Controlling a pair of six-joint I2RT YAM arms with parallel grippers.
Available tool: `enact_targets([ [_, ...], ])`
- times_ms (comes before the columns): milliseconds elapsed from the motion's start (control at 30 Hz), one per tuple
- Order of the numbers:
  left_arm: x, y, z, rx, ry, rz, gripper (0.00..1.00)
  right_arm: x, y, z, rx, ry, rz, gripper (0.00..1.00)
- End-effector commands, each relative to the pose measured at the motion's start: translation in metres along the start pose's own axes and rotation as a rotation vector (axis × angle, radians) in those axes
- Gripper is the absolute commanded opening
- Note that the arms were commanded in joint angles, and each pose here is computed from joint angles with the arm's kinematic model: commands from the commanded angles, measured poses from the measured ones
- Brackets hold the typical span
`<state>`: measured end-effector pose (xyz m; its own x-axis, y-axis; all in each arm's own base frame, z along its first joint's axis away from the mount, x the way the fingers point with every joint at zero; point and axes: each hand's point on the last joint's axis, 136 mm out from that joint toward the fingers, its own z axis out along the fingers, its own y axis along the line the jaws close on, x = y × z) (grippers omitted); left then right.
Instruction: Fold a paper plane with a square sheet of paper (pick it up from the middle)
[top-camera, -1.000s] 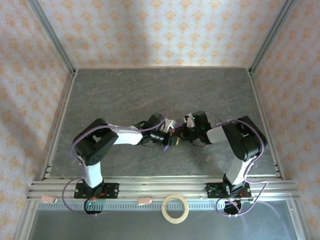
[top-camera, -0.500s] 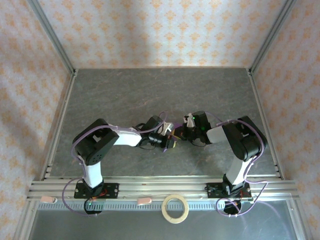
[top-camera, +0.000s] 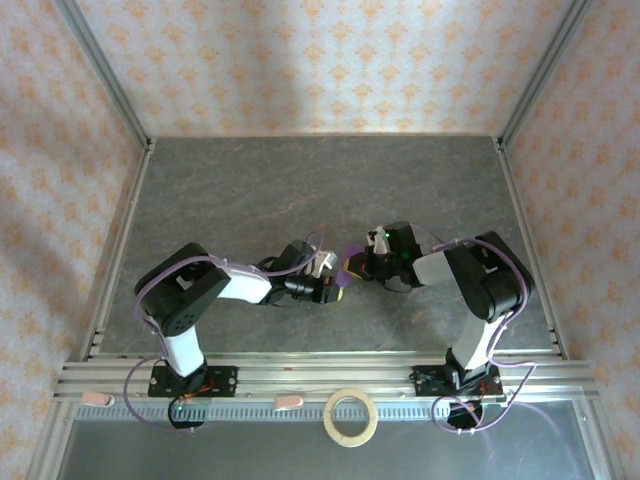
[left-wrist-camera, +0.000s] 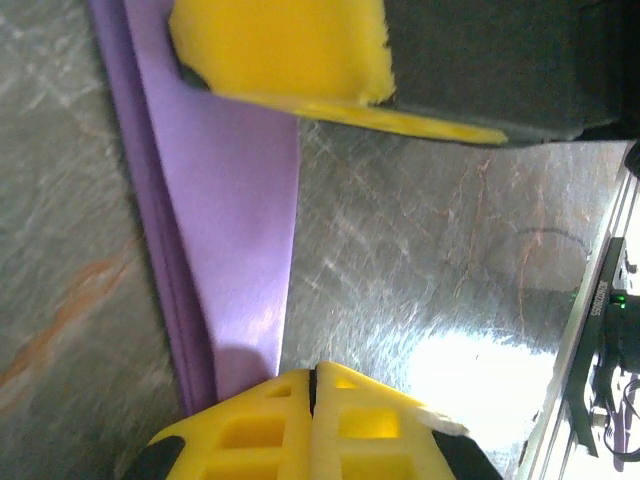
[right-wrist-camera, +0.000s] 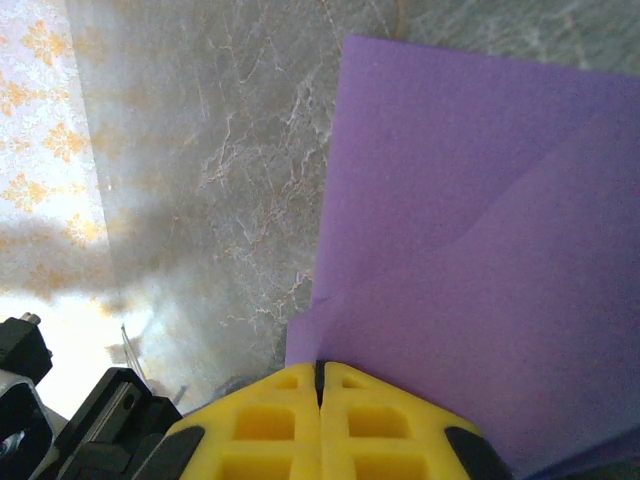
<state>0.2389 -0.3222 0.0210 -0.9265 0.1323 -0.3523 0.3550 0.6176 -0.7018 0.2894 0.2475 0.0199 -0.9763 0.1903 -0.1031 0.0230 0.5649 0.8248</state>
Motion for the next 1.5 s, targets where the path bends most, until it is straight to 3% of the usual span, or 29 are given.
enact_targets([
  [0, 0.035, 0.023, -0.008, -0.073, 0.086, -0.073, 0.00, 0.013, -0.075, 0.004, 0.275, -0.017, 0.085, 0.00],
  [300, 0.054, 0.029, -0.030, -0.132, 0.100, -0.057, 0.00, 0.010, -0.071, 0.004, 0.268, -0.021, 0.085, 0.00],
  [600, -0.020, -0.027, -0.035, -0.006, -0.081, 0.014, 0.00, 0.010, -0.069, 0.005, 0.258, -0.020, 0.089, 0.00],
  [933, -0.060, -0.007, 0.001, -0.065, -0.121, -0.004, 0.00, 0.011, -0.065, 0.006, 0.235, -0.013, 0.090, 0.00],
  [1167, -0.031, 0.038, 0.011, -0.209, -0.060, -0.071, 0.00, 0.006, -0.048, 0.006, 0.175, -0.015, 0.074, 0.00],
  [1467, 0.028, 0.073, 0.003, -0.274, 0.036, -0.125, 0.00, -0.043, 0.009, -0.022, 0.135, -0.156, 0.010, 0.00],
])
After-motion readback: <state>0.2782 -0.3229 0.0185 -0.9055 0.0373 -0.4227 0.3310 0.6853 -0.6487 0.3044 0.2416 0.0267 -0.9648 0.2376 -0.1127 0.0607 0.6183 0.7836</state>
